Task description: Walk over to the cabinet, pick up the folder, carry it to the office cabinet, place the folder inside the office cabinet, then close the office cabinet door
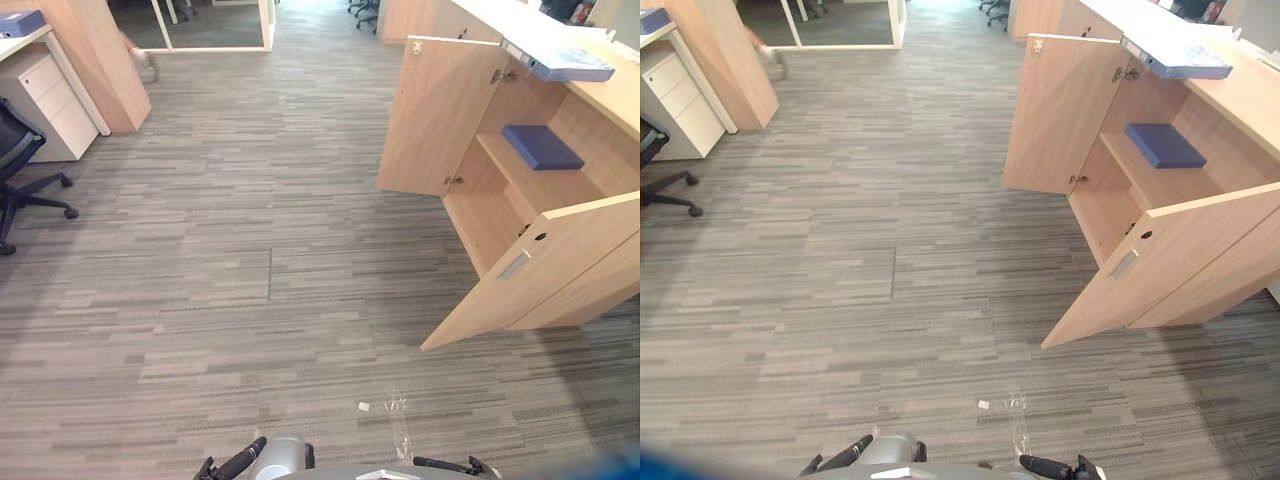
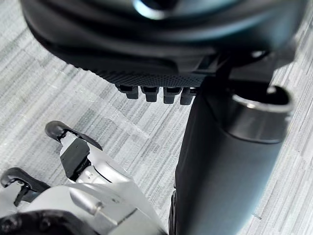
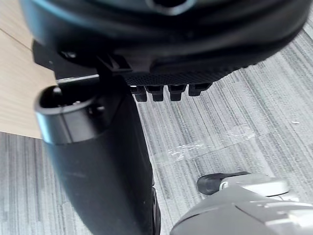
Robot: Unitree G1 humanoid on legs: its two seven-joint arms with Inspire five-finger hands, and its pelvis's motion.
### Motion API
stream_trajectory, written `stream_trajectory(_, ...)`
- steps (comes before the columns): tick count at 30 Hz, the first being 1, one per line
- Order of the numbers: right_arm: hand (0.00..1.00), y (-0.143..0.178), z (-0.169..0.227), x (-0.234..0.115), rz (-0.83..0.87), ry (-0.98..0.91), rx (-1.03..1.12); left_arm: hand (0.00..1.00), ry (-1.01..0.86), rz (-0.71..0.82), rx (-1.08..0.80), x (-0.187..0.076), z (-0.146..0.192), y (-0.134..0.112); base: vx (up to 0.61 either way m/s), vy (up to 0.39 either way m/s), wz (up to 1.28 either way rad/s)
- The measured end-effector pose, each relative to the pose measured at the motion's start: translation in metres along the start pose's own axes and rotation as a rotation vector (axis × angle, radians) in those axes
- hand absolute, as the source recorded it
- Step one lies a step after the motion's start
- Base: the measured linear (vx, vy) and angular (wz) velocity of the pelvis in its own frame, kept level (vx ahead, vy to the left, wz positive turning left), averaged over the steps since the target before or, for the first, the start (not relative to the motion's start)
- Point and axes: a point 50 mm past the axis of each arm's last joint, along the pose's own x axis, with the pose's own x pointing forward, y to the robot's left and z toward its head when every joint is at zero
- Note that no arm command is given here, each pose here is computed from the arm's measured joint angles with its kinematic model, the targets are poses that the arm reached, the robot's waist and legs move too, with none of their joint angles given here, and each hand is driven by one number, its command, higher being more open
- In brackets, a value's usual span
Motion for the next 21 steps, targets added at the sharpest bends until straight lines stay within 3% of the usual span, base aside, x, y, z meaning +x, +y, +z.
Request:
stream_trajectory(9,1.0,0.01,0.013,0.0,0.007,-0.032,0.033,1.0,-0.049,0.02,-0.019,0.001,0.009,-0.001,0.3,0.308,-0.24)
stream_trajectory(14,1.0,0.06,0.022,-0.009,0.135,-0.026,0.155,1.0,-0.039,0.074,-0.017,0.003,0.012,0.007,0.45,0.383,-0.47)
stream_trajectory(21,1.0,0.051,0.051,-0.007,0.105,-0.125,0.259,1.0,-0.052,0.02,0.116,0.003,0.014,-0.006,0.28,0.265,-0.26)
